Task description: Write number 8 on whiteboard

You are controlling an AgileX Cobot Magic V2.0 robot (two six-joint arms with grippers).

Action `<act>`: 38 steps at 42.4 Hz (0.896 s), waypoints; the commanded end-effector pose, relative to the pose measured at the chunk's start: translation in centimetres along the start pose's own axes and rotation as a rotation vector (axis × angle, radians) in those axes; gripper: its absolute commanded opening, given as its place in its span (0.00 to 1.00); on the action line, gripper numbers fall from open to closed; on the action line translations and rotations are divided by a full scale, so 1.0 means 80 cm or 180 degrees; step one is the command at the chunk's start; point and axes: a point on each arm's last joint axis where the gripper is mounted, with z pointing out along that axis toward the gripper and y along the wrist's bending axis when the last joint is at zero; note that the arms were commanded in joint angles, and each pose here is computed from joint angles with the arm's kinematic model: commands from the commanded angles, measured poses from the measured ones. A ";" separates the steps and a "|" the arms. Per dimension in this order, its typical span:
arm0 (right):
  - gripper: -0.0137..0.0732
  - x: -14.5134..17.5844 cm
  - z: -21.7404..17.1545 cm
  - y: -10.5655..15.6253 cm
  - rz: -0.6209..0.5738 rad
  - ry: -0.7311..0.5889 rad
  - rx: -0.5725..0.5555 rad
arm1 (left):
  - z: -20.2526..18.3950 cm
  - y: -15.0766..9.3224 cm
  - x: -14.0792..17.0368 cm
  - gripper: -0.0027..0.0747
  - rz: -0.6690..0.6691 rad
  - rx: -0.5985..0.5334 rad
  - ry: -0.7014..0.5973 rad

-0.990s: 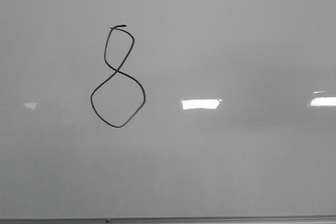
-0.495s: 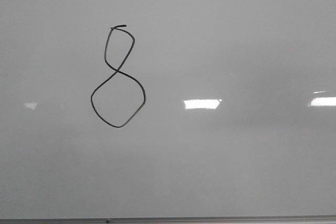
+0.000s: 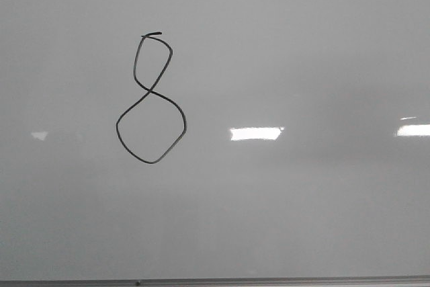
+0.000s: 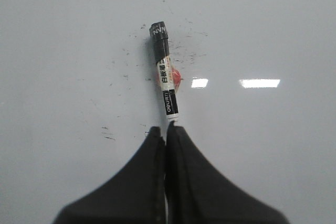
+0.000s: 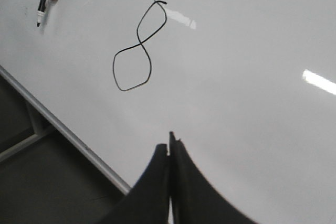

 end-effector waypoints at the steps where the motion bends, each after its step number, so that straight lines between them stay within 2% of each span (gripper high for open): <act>1: 0.08 -0.013 -0.005 -0.016 -0.0097 -0.0306 0.0469 | 0.000 0.001 -0.004 0.01 -0.0002 -0.0017 -0.0241; 4: 0.08 -0.005 -0.008 -0.024 -0.0041 -0.0430 0.0781 | 0.000 0.001 -0.004 0.01 -0.0002 -0.0017 -0.0241; 11: 0.08 0.036 -0.019 -0.037 0.0509 -0.0778 0.1446 | 0.000 0.001 -0.004 0.01 -0.0002 -0.0017 -0.0241; 17: 0.08 0.077 -0.023 -0.037 0.0761 -0.0784 0.1777 | 0.000 0.001 -0.004 0.01 -0.0002 -0.0017 -0.0241; 24: 0.08 0.115 -0.023 -0.032 0.0816 -0.0736 0.1922 | 0.000 0.001 -0.004 0.01 -0.0002 -0.0017 -0.0241; 38: 0.08 0.129 -0.031 -0.022 0.0881 -0.0492 0.1926 | 0.000 0.001 -0.004 0.01 -0.0002 -0.0017 -0.0247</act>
